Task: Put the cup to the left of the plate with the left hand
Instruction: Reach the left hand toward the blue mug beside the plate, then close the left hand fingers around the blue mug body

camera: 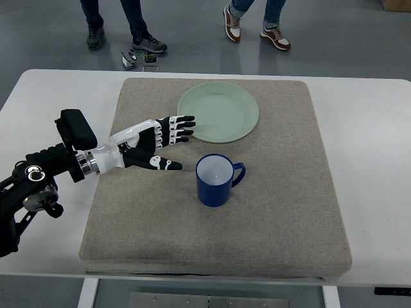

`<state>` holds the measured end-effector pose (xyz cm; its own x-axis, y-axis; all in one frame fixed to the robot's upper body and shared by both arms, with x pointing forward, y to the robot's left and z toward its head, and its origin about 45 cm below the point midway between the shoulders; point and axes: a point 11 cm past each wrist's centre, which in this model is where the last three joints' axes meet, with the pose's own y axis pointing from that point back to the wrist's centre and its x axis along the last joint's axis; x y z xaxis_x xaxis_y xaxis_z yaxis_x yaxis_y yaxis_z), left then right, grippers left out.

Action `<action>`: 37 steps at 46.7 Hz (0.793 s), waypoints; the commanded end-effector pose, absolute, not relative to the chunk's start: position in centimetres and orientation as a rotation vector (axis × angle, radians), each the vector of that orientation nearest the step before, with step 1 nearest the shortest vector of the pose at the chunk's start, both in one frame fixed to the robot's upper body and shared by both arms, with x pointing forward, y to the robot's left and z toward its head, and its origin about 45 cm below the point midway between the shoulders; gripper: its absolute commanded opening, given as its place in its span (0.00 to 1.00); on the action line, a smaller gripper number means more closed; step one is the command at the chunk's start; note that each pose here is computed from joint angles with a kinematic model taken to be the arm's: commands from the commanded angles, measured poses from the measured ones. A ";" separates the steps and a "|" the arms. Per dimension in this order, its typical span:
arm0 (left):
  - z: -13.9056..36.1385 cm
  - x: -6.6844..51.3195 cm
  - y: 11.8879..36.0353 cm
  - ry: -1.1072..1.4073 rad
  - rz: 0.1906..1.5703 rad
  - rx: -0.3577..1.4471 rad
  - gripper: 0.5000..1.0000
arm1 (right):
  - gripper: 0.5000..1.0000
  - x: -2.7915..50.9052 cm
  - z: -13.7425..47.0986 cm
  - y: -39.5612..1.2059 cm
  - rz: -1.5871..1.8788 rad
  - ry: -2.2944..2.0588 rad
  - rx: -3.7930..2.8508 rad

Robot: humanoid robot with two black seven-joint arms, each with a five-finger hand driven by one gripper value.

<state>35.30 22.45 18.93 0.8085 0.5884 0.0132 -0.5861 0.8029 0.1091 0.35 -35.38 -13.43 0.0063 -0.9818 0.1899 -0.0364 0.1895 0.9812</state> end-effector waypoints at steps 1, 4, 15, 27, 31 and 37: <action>18.3 34.9 21.4 0.031 0.597 0.123 0.99 | 0.87 0.3 -13.4 -35.4 -1.044 -1.312 1.097; 17.8 34.5 20.5 0.041 0.574 0.133 0.99 | 0.87 0.3 -13.4 -35.4 -1.044 -1.312 1.097; 17.4 34.5 19.2 0.006 0.534 0.176 1.00 | 0.87 0.3 -13.4 -35.4 -1.045 -1.313 1.097; 17.4 34.7 18.3 0.009 0.524 0.168 1.00 | 0.87 0.2 -13.4 -35.4 -1.045 -1.311 1.096; 17.0 34.6 17.8 0.022 0.521 0.173 0.99 | 0.87 0.3 -13.4 -35.4 -1.044 -1.312 1.097; 16.5 34.6 17.7 0.036 0.522 0.201 0.99 | 0.87 0.3 -13.4 -35.4 -1.044 -1.312 1.097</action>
<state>34.64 17.74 16.70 0.8663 0.4991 0.0189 -0.4936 0.8497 0.1854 0.33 -35.38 -13.43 0.0063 -0.9818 0.1900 -0.0360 0.1896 0.9812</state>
